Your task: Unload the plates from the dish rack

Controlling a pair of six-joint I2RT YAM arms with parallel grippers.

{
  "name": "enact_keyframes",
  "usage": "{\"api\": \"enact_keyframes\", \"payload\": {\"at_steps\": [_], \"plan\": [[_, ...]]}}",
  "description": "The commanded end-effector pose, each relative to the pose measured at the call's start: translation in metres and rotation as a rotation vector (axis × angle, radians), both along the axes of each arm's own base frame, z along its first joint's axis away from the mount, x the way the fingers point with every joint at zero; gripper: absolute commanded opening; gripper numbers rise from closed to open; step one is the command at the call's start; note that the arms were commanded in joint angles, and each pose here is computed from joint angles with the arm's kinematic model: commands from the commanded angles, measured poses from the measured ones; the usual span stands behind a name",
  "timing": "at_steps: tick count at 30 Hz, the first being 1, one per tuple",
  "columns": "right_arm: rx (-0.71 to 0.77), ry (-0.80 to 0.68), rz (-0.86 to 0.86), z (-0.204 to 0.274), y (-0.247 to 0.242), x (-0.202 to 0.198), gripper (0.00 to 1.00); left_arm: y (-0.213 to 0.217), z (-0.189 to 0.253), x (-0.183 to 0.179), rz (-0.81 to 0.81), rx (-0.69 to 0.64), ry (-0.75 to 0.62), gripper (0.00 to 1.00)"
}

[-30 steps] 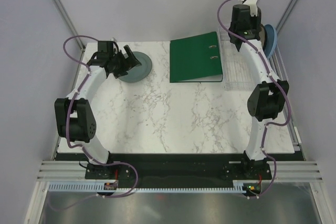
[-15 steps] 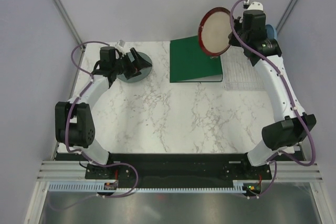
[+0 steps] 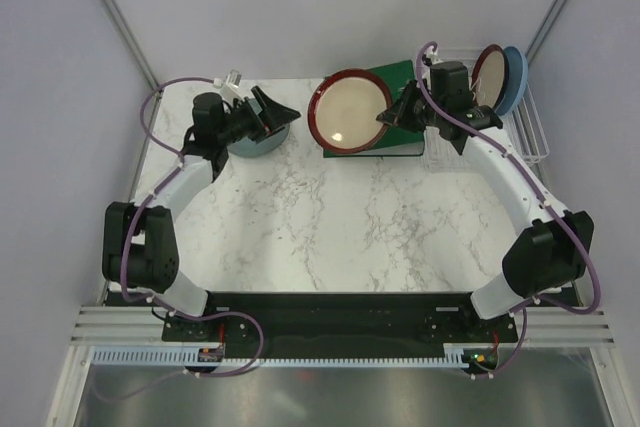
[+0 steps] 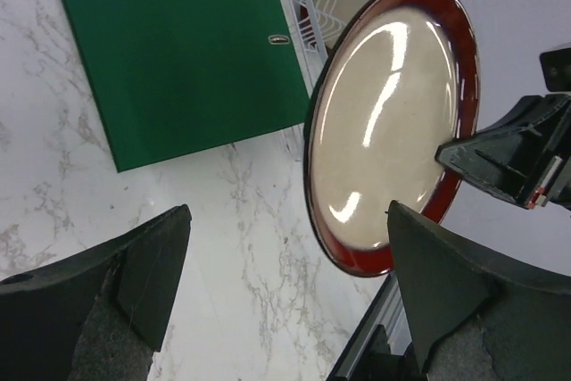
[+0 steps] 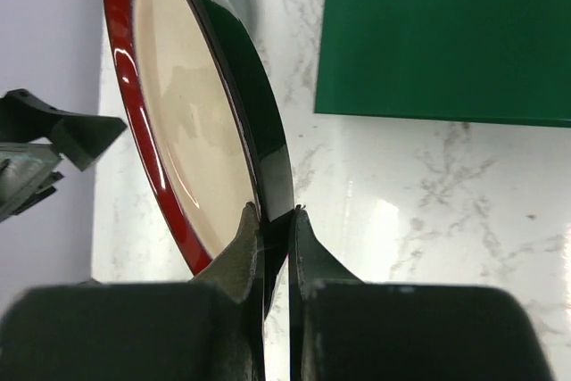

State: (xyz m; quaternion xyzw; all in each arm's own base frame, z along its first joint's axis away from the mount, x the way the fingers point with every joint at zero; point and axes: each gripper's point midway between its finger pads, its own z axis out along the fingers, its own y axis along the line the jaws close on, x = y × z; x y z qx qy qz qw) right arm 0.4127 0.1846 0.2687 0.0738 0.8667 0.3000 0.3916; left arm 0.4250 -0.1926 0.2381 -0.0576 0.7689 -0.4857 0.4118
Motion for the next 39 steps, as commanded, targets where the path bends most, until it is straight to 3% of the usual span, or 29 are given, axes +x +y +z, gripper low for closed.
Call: {"api": "enact_keyframes", "payload": {"at_steps": [1,6,9,13,14,15,16,19,22,23,24,26,29,31,33,39], "plan": [[0.282,-0.297,0.098,0.110,0.039,-0.005,0.00,-0.022,0.011,0.001,-0.041,-0.058,-0.051,0.97],[0.308,-0.269,0.144,0.101,0.063,-0.012,0.00,-0.045,0.014,0.001,-0.085,-0.084,-0.051,0.94],[0.320,-0.259,0.161,0.099,0.070,-0.015,0.00,-0.052,0.011,0.002,-0.099,-0.084,-0.043,0.84],[0.316,-0.251,0.157,0.094,0.071,-0.018,0.00,-0.053,0.008,0.006,-0.094,-0.081,-0.044,0.49],[0.315,-0.251,0.158,0.094,0.071,-0.019,0.00,-0.052,0.008,0.005,-0.089,-0.075,-0.039,0.36],[0.313,-0.252,0.158,0.093,0.070,-0.020,0.00,-0.051,0.007,0.006,-0.081,-0.067,-0.038,0.08],[0.311,-0.248,0.156,0.091,0.069,-0.020,0.00,-0.049,0.006,0.007,-0.064,-0.056,-0.037,0.02],[0.303,-0.245,0.152,0.087,0.068,-0.021,0.00,-0.045,0.003,0.008,-0.050,-0.019,-0.042,0.02],[0.275,-0.237,0.136,0.079,0.065,-0.020,0.12,-0.037,-0.003,0.009,-0.015,0.042,-0.039,0.02],[0.268,-0.231,0.134,0.076,0.064,-0.019,0.37,-0.034,-0.009,0.007,-0.008,0.062,-0.013,0.02],[0.258,-0.231,0.131,0.075,0.063,-0.019,0.54,-0.031,-0.006,0.007,0.004,0.075,-0.019,0.02],[0.217,-0.230,0.094,0.070,0.056,-0.015,0.68,-0.021,-0.009,0.010,0.041,0.090,-0.013,0.02],[0.137,-0.237,0.025,0.066,0.040,-0.008,0.76,0.002,-0.015,0.014,0.103,0.105,0.016,0.02],[0.105,-0.252,0.009,0.069,0.032,-0.005,0.71,0.021,-0.018,0.019,0.134,0.105,0.025,0.02],[0.065,-0.245,-0.021,0.065,0.021,-0.002,0.78,0.038,-0.022,0.024,0.173,0.107,0.043,0.02],[0.015,-0.260,-0.074,0.066,-0.006,-0.004,0.80,0.116,-0.045,0.047,0.304,0.090,0.112,0.02]]}}
